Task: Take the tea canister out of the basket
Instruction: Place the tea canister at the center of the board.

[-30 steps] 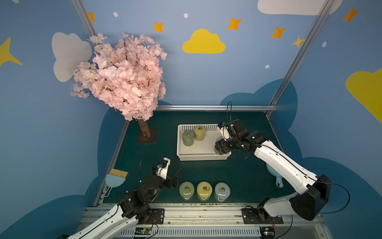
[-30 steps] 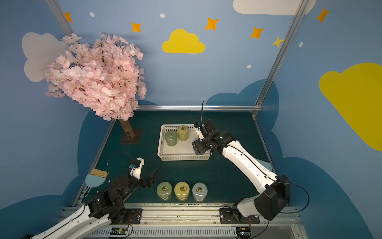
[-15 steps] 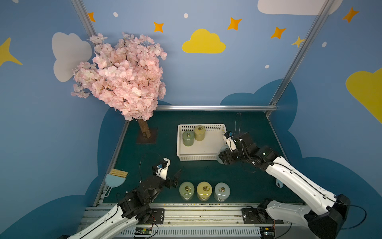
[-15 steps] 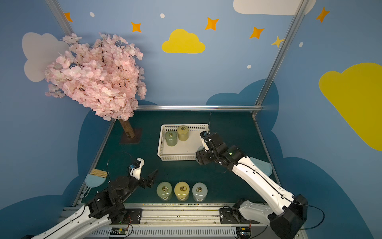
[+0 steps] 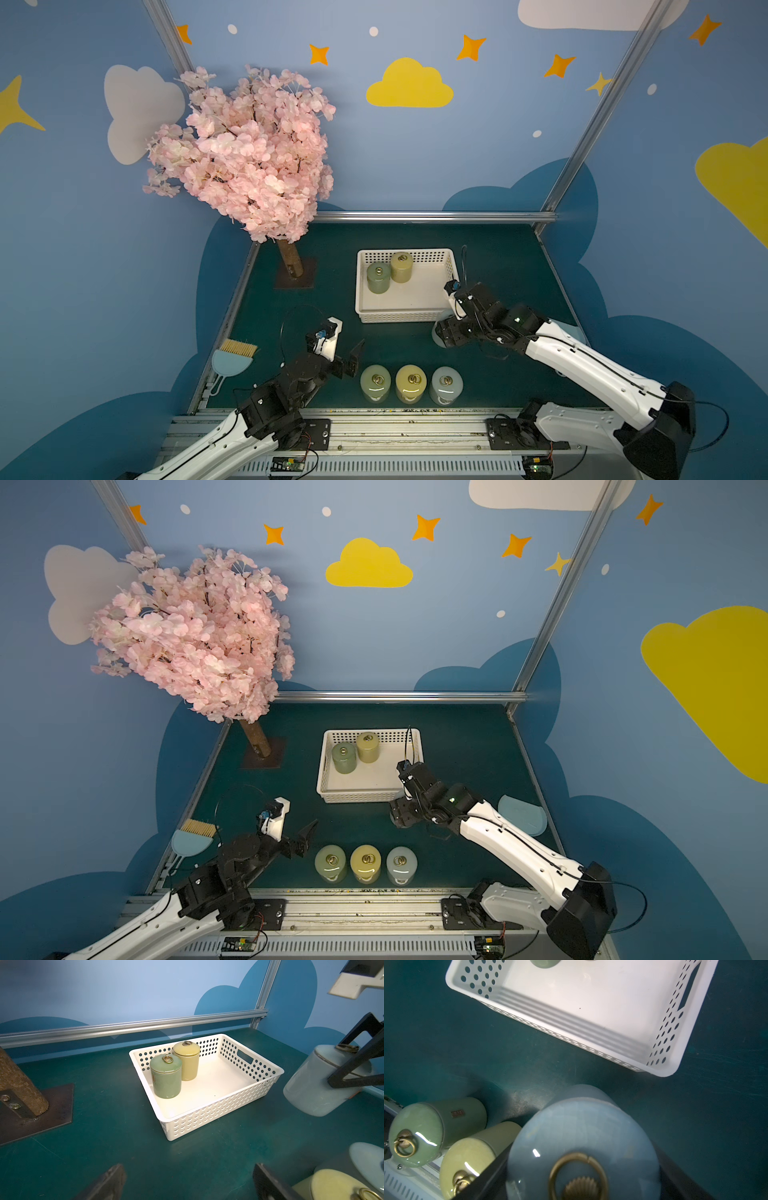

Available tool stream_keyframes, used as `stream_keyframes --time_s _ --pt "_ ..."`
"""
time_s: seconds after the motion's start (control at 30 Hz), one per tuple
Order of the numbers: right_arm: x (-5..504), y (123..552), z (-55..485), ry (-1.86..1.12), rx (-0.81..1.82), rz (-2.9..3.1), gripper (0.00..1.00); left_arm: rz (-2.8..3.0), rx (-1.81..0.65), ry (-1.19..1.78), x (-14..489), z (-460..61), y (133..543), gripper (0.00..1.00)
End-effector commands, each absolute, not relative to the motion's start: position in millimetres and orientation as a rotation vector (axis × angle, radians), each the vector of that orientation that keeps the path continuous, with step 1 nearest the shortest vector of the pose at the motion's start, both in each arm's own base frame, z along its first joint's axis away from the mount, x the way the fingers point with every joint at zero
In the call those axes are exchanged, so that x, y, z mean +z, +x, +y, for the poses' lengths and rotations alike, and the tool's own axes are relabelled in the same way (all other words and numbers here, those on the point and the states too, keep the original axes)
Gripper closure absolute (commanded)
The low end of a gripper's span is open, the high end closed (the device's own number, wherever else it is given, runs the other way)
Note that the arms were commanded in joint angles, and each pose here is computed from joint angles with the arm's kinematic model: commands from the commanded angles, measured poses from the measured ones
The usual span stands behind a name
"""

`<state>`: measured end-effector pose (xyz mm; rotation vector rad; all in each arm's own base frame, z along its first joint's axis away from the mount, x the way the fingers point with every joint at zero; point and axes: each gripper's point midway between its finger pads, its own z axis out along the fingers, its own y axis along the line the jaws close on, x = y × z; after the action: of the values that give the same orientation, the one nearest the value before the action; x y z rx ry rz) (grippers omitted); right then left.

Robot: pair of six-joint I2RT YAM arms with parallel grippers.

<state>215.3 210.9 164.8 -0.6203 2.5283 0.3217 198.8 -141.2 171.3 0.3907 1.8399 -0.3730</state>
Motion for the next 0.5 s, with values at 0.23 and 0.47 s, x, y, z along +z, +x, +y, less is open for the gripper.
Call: stream_keyframes --time_s 0.23,0.47 --pt "162 223 228 -0.562 0.357 2.503 0.45 1.835 -0.370 0.396 170 -141 199 0.00" --pt "144 218 227 -0.558 0.338 2.558 0.45 1.833 -0.370 0.393 170 -141 199 0.00"
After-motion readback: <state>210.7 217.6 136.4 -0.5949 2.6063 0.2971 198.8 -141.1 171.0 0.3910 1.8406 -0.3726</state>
